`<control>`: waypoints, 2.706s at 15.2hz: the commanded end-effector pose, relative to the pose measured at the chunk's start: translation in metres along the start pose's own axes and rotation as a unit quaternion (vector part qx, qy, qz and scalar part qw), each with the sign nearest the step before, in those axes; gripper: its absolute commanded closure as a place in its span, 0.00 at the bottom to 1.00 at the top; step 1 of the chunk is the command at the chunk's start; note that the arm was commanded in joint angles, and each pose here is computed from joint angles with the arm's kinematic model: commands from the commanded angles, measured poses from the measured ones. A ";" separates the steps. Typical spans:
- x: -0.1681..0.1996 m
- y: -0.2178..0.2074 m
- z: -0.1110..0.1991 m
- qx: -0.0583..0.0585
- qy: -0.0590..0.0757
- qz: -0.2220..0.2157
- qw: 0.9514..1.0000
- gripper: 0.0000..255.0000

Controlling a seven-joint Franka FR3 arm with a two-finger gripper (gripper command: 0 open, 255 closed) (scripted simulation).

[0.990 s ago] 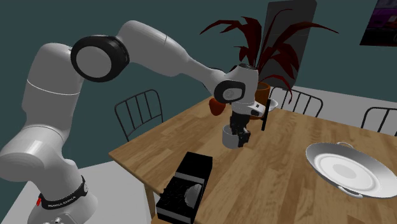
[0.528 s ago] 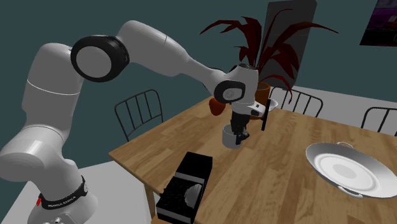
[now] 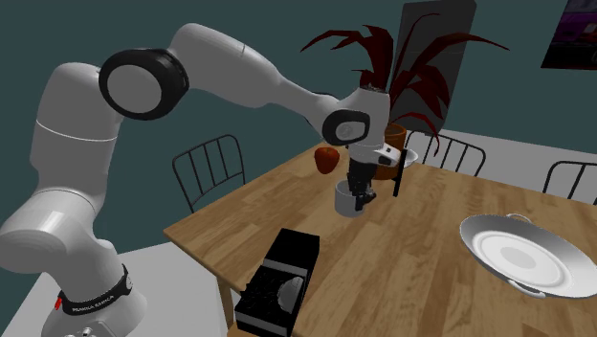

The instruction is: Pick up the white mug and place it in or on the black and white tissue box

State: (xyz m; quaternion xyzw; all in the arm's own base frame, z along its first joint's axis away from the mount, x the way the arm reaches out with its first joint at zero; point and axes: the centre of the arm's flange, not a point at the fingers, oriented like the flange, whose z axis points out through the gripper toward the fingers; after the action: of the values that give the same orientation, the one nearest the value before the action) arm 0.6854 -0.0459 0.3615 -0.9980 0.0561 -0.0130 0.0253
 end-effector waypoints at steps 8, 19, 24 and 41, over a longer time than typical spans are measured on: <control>0.002 -0.002 -0.048 0.000 0.000 0.000 1.000 1.00; 0.003 -0.005 -0.106 0.000 0.000 0.000 1.000 1.00; 0.004 -0.007 -0.132 0.000 0.000 0.000 1.000 1.00; -0.143 0.104 -0.161 0.000 0.000 0.000 1.000 1.00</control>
State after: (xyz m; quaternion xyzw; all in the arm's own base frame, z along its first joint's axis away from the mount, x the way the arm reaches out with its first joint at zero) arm 0.5368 -0.1337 0.5151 -0.9980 0.0565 -0.0128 0.0252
